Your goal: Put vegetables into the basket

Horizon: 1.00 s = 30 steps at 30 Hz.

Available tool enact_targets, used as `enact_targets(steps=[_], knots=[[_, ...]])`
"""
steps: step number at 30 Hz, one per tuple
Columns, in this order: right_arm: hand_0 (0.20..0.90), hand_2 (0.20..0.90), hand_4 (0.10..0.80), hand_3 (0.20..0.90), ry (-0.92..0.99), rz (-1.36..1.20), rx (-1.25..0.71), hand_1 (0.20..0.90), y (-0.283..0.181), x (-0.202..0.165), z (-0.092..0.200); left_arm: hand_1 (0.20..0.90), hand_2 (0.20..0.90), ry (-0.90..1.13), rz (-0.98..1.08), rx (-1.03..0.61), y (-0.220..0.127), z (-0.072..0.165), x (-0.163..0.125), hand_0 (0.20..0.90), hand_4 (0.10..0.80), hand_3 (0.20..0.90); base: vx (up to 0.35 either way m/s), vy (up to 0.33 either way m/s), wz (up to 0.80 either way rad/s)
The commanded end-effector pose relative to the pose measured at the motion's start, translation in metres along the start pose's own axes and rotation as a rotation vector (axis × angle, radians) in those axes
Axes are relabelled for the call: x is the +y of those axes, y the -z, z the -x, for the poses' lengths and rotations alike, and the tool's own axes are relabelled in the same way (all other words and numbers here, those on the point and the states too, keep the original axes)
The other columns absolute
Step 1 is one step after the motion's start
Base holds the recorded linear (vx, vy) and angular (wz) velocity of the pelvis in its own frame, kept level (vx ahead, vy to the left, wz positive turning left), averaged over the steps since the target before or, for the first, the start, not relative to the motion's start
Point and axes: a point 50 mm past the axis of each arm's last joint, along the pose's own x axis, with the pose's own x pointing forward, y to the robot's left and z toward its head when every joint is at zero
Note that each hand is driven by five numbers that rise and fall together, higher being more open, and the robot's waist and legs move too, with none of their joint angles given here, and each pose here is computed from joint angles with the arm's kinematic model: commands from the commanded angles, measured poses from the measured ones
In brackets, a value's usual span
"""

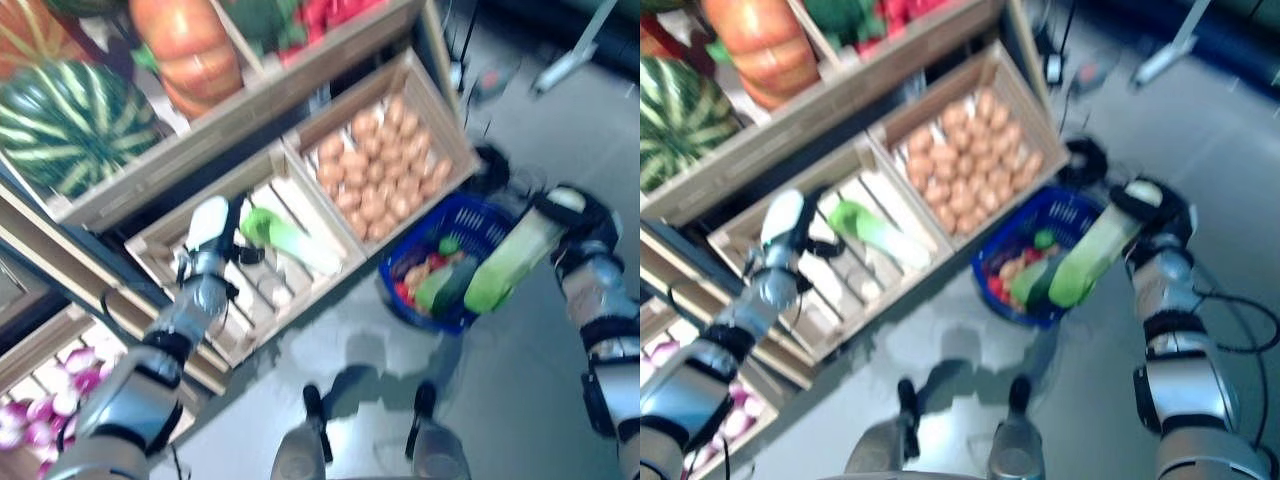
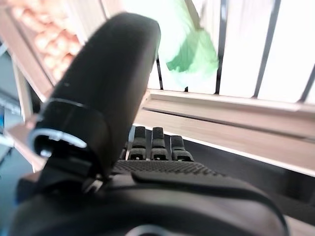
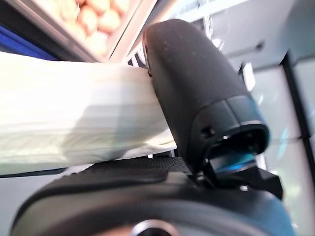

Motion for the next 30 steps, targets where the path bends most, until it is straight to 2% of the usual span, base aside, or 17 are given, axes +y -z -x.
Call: enact_targets(steps=[1, 5, 11, 15, 20, 21, 22, 23, 30], knots=[[0.3, 0.3, 0.4, 0.3, -0.035, -0.145, -0.342, 0.3, -0.077, 0.034, -0.003, 0.9, 0.9, -0.321, -0.051, -0.112, -0.023, -0.031, 0.075, 0.9, 0.8, 0.9, -0.134, 0.057, 0.08], [0.3, 0.3, 0.4, 0.3, 0.007, -0.164, -0.42, 0.3, -0.102, 0.05, -0.002, 0.9, 0.9, -0.425, -0.153, -0.196, -0.049, -0.045, 0.105, 0.9, 0.8, 0.9, -0.136, 0.023, 0.14], [0.3, 0.3, 0.4, 0.3, -0.028, -0.162, -0.478, 0.3, -0.127, 0.066, 0.0, 0.9, 0.9, -0.547, -0.276, -0.299, -0.071, -0.051, 0.13, 0.9, 0.8, 0.9, -0.062, 0.012, 0.09], [0.3, 0.3, 0.4, 0.3, -0.062, -0.165, -0.524, 0.3, -0.139, 0.073, 0.003, 0.9, 0.9, -0.589, -0.276, -0.316, -0.08, -0.053, 0.137, 0.9, 0.8, 0.9, -0.04, -0.001, 0.01], [0.3, 0.3, 0.4, 0.3, -0.156, -0.218, -0.578, 0.3, -0.155, 0.086, 0.008, 0.9, 0.9, -0.612, -0.373, -0.357, -0.091, -0.056, 0.145, 0.9, 0.8, 0.9, -0.006, -0.002, 0.0], [0.498, 0.498, 0.532, 0.498, -0.186, -0.206, -0.581, 0.498, -0.157, 0.093, 0.009, 0.9, 0.9, -0.603, -0.402, -0.362, -0.094, -0.058, 0.148, 0.9, 0.8, 0.9, 0.0, 0.0, 0.0], [0.752, 0.752, 0.701, 0.752, -0.188, -0.201, -0.583, 0.752, -0.158, 0.095, 0.01, 0.9, 0.9, -0.6, -0.415, -0.365, -0.094, -0.058, 0.148, 0.9, 0.8, 0.9, 0.0, 0.0, 0.0], [0.9, 0.9, 0.8, 0.9, -0.203, -0.194, -0.574, 0.9, -0.16, 0.098, 0.01, 0.9, 0.9, -0.594, -0.443, -0.373, -0.095, -0.059, 0.15, 0.9, 0.8, 0.9, 0.0, 0.0, 0.0], [0.9, 0.9, 0.8, 0.9, -0.389, -0.172, -0.507, 0.9, -0.156, 0.121, 0.012, 0.9, 0.9, -0.534, -0.594, -0.416, -0.105, -0.063, 0.155, 0.9, 0.8, 0.9, 0.021, 0.016, -0.03]])
